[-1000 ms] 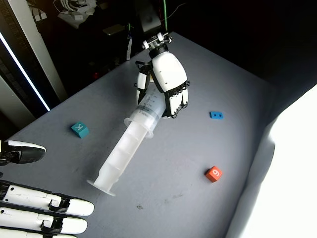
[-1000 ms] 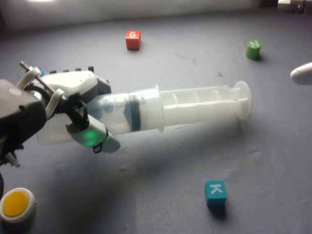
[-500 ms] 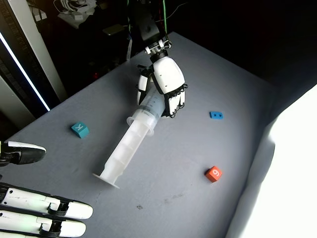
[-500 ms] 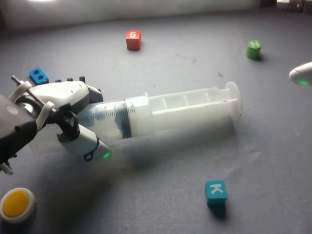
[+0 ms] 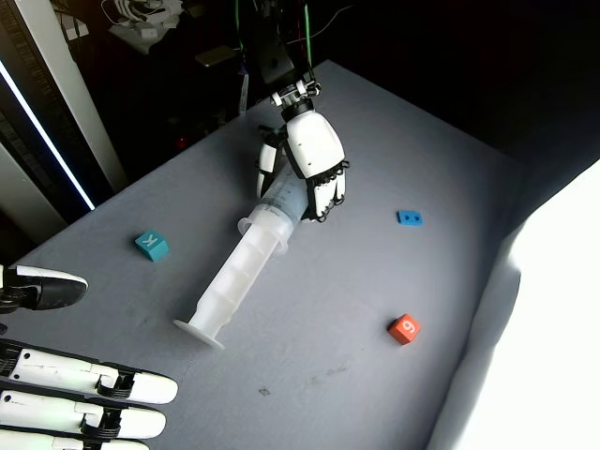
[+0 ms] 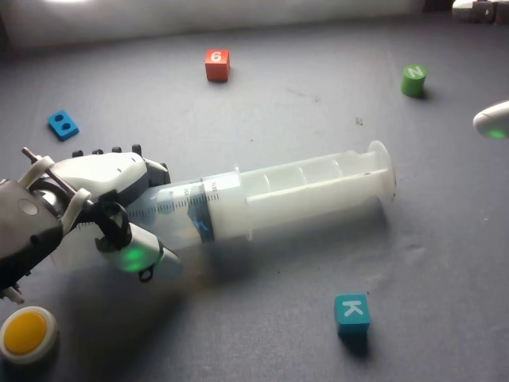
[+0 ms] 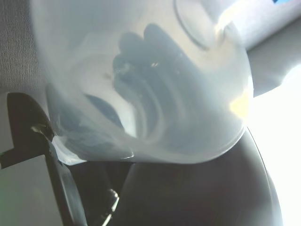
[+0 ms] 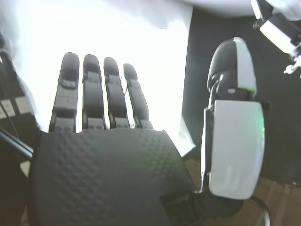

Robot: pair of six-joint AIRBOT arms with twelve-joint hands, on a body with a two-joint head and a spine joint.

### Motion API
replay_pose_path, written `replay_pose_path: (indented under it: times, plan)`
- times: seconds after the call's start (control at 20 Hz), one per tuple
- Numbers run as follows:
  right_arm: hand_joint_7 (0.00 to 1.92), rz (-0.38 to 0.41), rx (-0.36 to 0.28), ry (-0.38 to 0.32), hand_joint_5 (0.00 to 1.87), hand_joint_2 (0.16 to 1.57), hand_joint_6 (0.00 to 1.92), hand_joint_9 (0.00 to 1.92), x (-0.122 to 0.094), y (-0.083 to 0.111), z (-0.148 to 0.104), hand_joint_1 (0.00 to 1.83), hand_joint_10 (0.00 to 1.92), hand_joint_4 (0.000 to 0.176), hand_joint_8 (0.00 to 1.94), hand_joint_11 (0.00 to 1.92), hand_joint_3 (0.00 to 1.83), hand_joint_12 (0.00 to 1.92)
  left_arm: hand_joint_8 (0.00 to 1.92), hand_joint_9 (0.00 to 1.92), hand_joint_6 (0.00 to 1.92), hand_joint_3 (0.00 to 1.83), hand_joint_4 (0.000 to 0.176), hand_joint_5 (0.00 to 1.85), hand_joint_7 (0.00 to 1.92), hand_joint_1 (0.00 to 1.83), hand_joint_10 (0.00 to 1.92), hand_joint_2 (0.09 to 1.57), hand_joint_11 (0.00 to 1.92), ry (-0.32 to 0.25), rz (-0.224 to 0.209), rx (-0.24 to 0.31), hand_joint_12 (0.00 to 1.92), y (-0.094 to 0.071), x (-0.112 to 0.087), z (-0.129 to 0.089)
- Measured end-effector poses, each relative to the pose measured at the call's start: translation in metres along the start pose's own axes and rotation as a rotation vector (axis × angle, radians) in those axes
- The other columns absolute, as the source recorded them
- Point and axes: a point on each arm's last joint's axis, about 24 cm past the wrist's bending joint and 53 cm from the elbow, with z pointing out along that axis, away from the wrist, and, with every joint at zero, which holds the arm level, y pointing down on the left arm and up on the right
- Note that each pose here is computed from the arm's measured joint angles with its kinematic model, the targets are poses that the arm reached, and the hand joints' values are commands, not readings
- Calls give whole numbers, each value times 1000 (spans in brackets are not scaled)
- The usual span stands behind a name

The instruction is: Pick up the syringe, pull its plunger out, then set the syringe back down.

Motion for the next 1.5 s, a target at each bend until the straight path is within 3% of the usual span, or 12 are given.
replay_pose_path:
  times: [0.15, 0.25, 0.3, 0.35, 0.45, 0.55, 0.6, 0.65, 0.8, 1.4, 1.5]
  plan:
    - [203, -2, 0, 1, 177, 932, 6, 203, 0, 0, 0, 685, 7, 0, 6, 0, 0, 486, 1336, 719, 1567, 0, 0, 618, 740, 1123, 825, 1284, 465, 4, 5, 7, 1300, -3, 4, 1]
    - [201, -2, 0, 0, 171, 944, 2, 200, 0, 0, 0, 666, 4, 0, 3, 0, 0, 494, 1403, 668, 1543, 2, 0, 544, 771, 1131, 901, 1292, 414, 5, 6, 10, 1357, -4, 5, 1]
    - [209, -2, -1, 0, 172, 943, 2, 208, 0, 0, 0, 680, 5, 0, 4, 0, 0, 515, 923, 641, 931, 0, 0, 503, 652, 1007, 841, 1219, 380, 3, 7, 11, 1296, -5, 5, 1]
    - [210, -2, -1, 0, 173, 943, 2, 210, 0, 0, 0, 683, 5, 0, 4, 0, 0, 519, 673, 655, 628, 0, 0, 568, 688, 978, 782, 1202, 385, 4, 6, 11, 1260, -5, 6, 0]
    - [211, -2, -2, -1, 173, 943, 2, 211, 0, 0, 0, 684, 5, 0, 4, 0, 0, 520, 474, 680, 387, 0, 0, 657, 758, 973, 721, 1194, 392, 4, 3, 12, 1237, -6, 7, 0]
    - [211, -2, -2, 0, 173, 943, 1, 211, 0, 0, 0, 684, 5, 0, 3, 0, 0, 521, 421, 685, 318, 0, 0, 687, 780, 971, 708, 1194, 394, -1, 5, 16, 1231, -7, 6, -1]
    - [217, -3, -1, 0, 193, 956, 9, 215, 0, 0, 0, 680, 6, 0, 5, 0, 6, 519, 236, 558, 154, 0, 0, 545, 653, 895, 476, 1138, 241, -4, 5, 15, 1100, -7, 5, -1]
    - [218, -3, -1, 0, 197, 959, 10, 216, 0, 0, 0, 679, 6, 0, 5, 0, 7, 519, 130, 566, 71, 0, 0, 535, 654, 876, 344, 1126, 207, -4, 7, 16, 1072, -7, 5, -1]
    - [218, -3, -2, 0, 199, 960, 9, 217, 0, 0, 0, 679, 5, 0, 5, 0, 6, 518, 26, 620, 8, 0, 0, 551, 688, 872, 189, 1123, 199, -7, 8, 18, 1061, -7, 5, -1]
    - [219, -2, 7, 13, 200, 961, 6, 217, 2, 0, 1, 679, 4, 0, 3, 0, 5, 516, 21, 627, 5, 0, 0, 552, 691, 873, 175, 1123, 199, -9, -9, 21, 1060, -11, 2, 0]
    - [219, -30, 16, 25, 200, 961, 5, 218, 4, -2, 0, 679, 3, 0, 3, 0, 4, 516, 20, 627, 5, 0, 0, 552, 691, 873, 173, 1123, 199, -15, -16, 37, 1060, -19, -2, 1]
